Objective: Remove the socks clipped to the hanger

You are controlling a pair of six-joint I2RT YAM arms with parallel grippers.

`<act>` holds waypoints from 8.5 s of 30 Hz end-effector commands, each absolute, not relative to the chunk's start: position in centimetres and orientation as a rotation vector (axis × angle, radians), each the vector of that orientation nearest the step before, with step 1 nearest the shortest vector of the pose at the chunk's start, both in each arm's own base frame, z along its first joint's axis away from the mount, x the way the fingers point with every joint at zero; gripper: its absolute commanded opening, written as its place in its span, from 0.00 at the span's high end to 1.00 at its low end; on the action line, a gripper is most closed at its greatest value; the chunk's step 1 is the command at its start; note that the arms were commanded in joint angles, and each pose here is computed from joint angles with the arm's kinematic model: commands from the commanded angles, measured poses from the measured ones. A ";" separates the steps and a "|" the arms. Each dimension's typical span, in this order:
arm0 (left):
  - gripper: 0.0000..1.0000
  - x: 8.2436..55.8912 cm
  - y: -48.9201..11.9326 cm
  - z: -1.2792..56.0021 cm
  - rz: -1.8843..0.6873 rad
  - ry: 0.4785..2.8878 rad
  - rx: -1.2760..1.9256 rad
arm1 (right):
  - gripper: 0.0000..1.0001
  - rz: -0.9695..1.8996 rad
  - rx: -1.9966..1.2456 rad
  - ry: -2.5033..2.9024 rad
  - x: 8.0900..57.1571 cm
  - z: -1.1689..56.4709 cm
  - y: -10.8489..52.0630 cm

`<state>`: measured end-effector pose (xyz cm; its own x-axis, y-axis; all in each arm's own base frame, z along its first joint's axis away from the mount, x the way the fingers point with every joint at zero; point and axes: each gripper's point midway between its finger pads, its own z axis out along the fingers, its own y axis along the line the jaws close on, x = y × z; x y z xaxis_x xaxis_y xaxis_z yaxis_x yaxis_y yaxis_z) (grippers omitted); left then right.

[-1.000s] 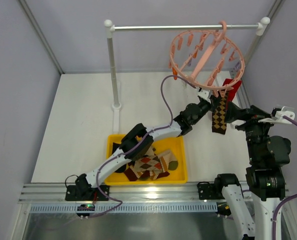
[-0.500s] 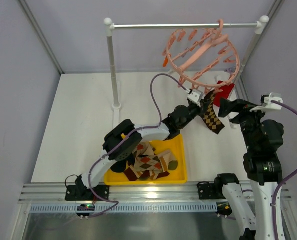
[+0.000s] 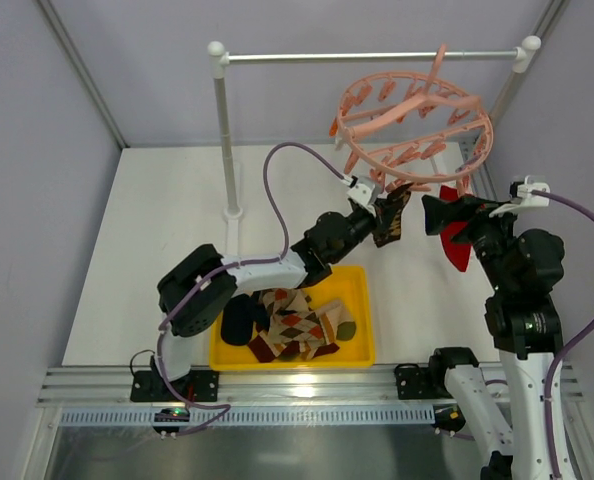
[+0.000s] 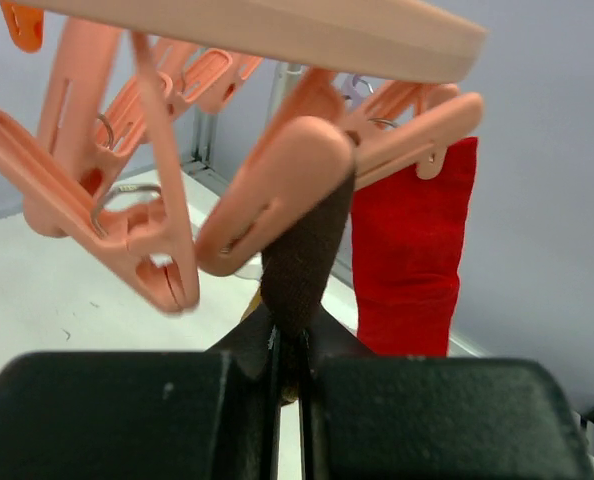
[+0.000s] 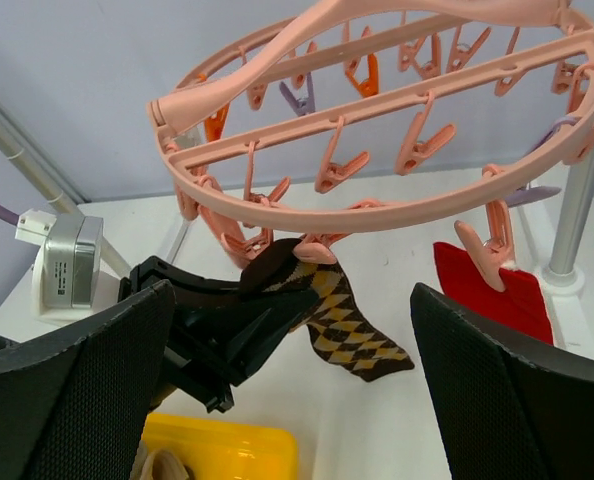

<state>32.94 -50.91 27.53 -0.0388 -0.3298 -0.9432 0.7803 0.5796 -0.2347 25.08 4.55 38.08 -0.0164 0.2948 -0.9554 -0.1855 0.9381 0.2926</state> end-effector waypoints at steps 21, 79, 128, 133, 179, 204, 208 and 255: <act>1.00 24.6 -51.1 30.0 -1.319 1.415 0.673 | 0.00 0.582 0.021 1.558 27.7 34.2 7.7; 1.00 16.5 -28.4 27.0 -0.795 1.918 0.693 | 0.00 0.447 -0.008 1.611 30.6 35.2 6.8; 0.01 20.2 -41.1 23.8 -0.637 1.945 0.674 | 0.00 0.034 0.504 1.524 24.7 32.9 -3.5; 0.00 23.7 -48.3 25.3 -0.774 1.761 0.677 | 0.01 -0.043 0.613 1.441 23.4 34.7 -5.7; 0.00 32.4 -39.2 28.3 -1.040 1.681 0.446 | 0.01 0.027 0.351 1.650 48.5 18.8 -9.7; 0.00 34.0 -40.1 26.4 -1.082 1.701 0.451 | 0.68 0.103 0.186 1.697 52.8 17.1 -8.2; 0.00 33.7 -40.3 26.5 -1.103 1.696 0.457 | 0.90 0.113 0.195 1.709 52.2 16.7 -8.0; 0.00 31.1 -38.9 29.5 -1.181 1.612 0.438 | 0.10 0.107 0.355 1.641 42.8 20.8 -7.5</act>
<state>31.34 -39.70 26.94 -0.4544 -0.2278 -0.8612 0.7342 0.4517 -0.5068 40.14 -7.05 16.04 -0.1983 0.3153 -0.9280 0.2332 0.9348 0.2678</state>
